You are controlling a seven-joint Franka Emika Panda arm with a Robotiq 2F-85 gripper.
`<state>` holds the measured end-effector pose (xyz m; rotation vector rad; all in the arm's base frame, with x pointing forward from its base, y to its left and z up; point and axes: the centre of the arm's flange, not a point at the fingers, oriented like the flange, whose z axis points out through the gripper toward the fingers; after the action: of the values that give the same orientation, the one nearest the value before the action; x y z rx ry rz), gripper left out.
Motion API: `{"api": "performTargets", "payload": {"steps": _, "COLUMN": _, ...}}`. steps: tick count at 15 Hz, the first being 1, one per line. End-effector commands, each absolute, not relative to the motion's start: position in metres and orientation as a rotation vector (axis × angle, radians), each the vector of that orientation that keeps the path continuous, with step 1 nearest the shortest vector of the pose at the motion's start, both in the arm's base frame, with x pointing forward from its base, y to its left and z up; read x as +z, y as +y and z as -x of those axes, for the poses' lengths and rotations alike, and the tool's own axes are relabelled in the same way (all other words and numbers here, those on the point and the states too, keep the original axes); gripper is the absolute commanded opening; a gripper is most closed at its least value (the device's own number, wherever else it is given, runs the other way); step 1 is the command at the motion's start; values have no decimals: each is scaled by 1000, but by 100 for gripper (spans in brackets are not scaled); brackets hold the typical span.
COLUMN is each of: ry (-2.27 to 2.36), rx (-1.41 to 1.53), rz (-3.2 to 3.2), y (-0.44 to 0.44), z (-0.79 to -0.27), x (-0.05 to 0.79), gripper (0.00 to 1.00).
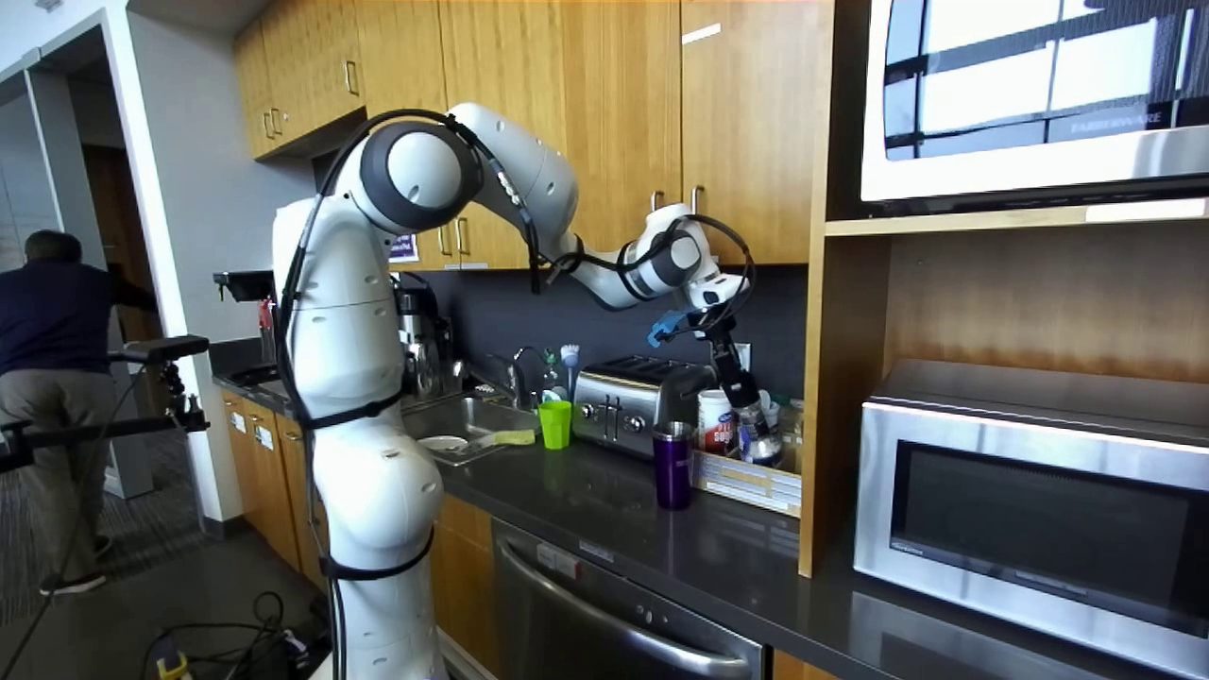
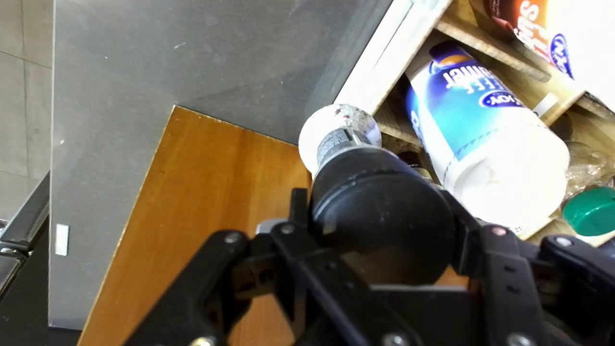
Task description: Put the container with a black lid in the wooden seasoning rack on the right
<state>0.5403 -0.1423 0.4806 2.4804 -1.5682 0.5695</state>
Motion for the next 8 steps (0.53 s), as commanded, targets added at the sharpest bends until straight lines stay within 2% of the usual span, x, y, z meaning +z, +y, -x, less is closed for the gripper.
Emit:
{"api": "performTargets", "payload": {"steps": 1, "ry": -1598, "rx": 635, "rz": -2433, "y": -146, "z": -551, "x": 487, "gripper": 39}}
{"api": "performTargets", "payload": {"steps": 8, "ry": -1642, "rx": 684, "rz": -2410, "y": -149, "z": -556, "x": 486, "gripper": 39}}
